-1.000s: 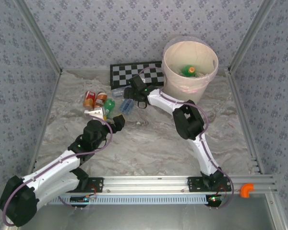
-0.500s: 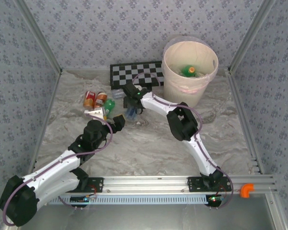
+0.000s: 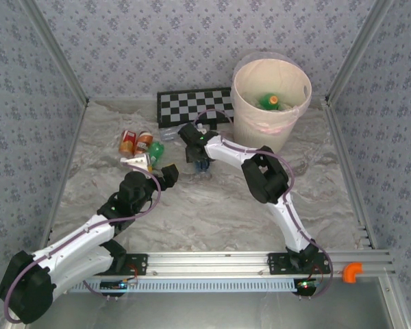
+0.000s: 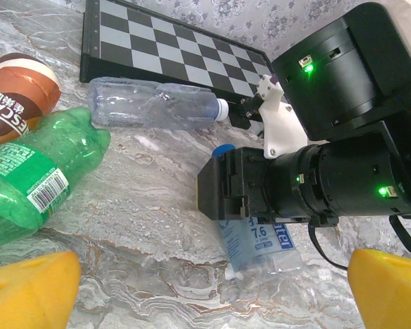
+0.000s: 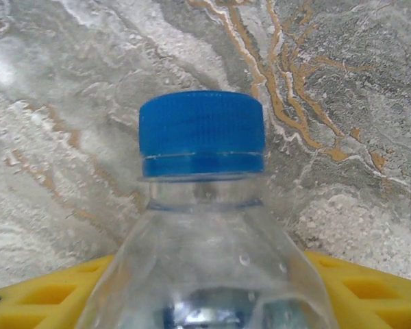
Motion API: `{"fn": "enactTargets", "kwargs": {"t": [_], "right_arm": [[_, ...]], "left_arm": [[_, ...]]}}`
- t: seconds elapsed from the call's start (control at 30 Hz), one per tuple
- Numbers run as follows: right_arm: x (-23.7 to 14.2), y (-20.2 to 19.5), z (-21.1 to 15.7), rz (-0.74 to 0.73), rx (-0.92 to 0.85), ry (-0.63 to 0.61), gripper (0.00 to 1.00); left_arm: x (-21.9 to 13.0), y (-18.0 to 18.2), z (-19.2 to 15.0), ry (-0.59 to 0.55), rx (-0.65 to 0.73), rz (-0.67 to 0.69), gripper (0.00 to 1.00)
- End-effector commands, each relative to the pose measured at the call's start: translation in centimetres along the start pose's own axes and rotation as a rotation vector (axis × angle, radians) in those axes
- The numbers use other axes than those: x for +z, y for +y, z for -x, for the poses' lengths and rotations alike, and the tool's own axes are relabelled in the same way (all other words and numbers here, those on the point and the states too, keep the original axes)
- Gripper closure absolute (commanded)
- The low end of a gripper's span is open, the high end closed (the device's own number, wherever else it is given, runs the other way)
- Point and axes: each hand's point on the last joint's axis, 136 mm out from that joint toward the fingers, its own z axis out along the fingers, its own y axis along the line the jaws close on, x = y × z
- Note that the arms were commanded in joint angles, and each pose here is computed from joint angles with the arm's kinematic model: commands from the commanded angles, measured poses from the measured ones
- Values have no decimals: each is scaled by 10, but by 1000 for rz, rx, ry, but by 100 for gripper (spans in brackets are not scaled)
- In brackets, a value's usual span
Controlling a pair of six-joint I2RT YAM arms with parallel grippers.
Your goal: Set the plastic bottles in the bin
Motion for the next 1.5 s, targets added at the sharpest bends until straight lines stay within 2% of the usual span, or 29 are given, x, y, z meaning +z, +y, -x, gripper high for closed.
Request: {"fn": "enactTargets", "kwargs": {"t": [0.0, 0.1, 0.43, 0.73, 0.97, 1.17, 1.33, 1.47], "right_arm": [[-40, 5, 15, 5, -36, -65, 36], [-63, 8, 23, 34, -44, -110, 43], [-160, -10, 59, 77, -42, -304, 43], [-274, -71, 99, 33, -7, -572, 43], [-346, -140, 125, -34, 93, -757, 45], [-380, -204, 147, -124, 197, -860, 46], [-377, -246, 166, -171, 261, -875, 48], [-367, -263, 185, -209, 267, -854, 48]], "left_arm": [[-1, -9, 12, -31, -1, -28, 0], [-1, -9, 12, -33, 0, -27, 0], [-1, -7, 13, -37, 2, -21, 0], [0, -10, 10, -26, -3, -38, 0], [0, -13, 10, -22, -4, -50, 0], [-1, -13, 11, -25, -7, -52, 0], [-1, -14, 11, -23, -10, -56, 0], [-1, -13, 11, -25, -6, -53, 0]]}}
